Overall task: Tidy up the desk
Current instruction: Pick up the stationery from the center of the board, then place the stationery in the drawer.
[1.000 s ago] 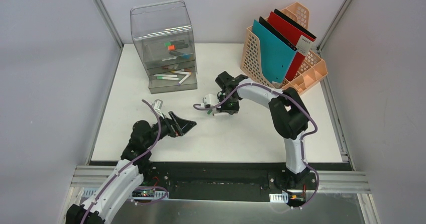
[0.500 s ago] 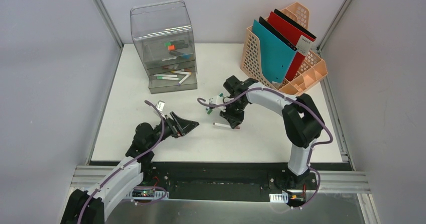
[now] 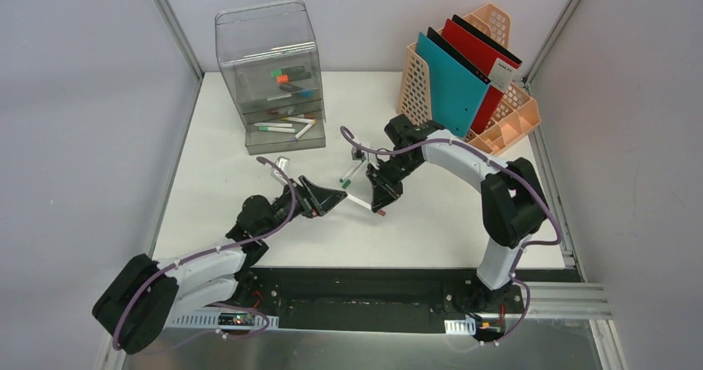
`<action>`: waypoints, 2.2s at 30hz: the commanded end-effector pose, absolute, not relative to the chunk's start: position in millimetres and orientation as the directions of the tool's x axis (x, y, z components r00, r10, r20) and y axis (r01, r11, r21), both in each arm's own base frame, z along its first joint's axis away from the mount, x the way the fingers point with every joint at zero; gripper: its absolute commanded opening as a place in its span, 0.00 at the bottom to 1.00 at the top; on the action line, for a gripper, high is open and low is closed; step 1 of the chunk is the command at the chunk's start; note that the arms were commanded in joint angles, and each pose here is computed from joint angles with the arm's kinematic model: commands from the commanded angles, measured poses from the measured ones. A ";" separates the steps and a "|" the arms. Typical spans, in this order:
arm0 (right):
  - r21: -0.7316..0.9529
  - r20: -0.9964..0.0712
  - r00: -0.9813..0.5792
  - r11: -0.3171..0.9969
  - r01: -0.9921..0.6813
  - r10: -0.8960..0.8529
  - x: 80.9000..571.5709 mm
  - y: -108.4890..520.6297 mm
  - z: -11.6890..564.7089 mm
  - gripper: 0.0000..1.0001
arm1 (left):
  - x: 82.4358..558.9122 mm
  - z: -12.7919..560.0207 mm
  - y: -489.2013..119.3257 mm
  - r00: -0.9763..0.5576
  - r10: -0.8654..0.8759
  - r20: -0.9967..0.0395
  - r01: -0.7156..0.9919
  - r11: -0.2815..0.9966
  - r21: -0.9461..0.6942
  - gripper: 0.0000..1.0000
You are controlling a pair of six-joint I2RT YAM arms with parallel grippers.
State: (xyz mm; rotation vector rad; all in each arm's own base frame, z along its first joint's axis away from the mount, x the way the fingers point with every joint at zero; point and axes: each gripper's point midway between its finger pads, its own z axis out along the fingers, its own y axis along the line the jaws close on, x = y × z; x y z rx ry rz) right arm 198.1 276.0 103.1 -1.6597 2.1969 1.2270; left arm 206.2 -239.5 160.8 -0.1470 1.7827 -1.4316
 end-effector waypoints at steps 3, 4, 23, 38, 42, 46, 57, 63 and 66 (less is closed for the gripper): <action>0.529 -0.675 -0.386 -0.046 -0.848 -0.629 190.6 290.2 160.0 0.00 | 225.8 209.8 -262.5 -0.549 -0.613 -0.568 0.510 0.293 -0.809 0.89; 0.533 -0.679 -0.390 -0.053 -0.845 -0.622 190.0 290.5 162.3 0.00 | 226.9 208.6 -266.6 -0.554 -0.609 -0.567 0.509 0.292 -0.810 0.89; 0.536 -0.715 -0.396 -0.089 -0.839 -0.576 188.0 290.4 174.5 0.00 | 228.0 207.0 -304.3 -0.606 -0.580 -0.544 0.509 0.243 -0.826 0.12; 0.487 -0.739 -0.369 -0.069 -0.871 -0.563 195.7 285.0 172.6 0.27 | 225.3 197.1 -295.7 -0.601 -0.585 -0.545 0.484 0.276 -0.830 0.00; 0.476 -0.741 -0.364 -0.059 -0.877 -0.564 197.7 282.8 171.9 0.36 | 224.3 194.6 -293.2 -0.600 -0.579 -0.552 0.478 0.295 -0.828 0.00; 0.465 -0.746 -0.360 -0.051 -0.884 -0.560 199.0 281.9 172.9 0.41 | 224.1 191.2 -289.5 -0.596 -0.575 -0.561 0.468 0.320 -0.824 0.00; 0.423 -0.760 -0.338 -0.028 -0.906 -0.555 205.1 276.0 175.6 0.43 | 240.4 164.4 -247.5 -0.505 -0.626 -0.594 0.308 0.512 -0.802 0.00; 0.412 -0.766 -0.333 -0.022 -0.911 -0.550 207.0 273.8 176.5 0.43 | 253.8 173.6 -206.2 -0.349 -0.653 -0.672 0.240 0.630 -0.738 0.00; 0.408 -0.768 -0.331 -0.020 -0.913 -0.549 207.9 273.5 176.5 0.43 | 262.7 180.0 -180.0 -0.250 -0.662 -0.706 0.184 0.684 -0.706 0.00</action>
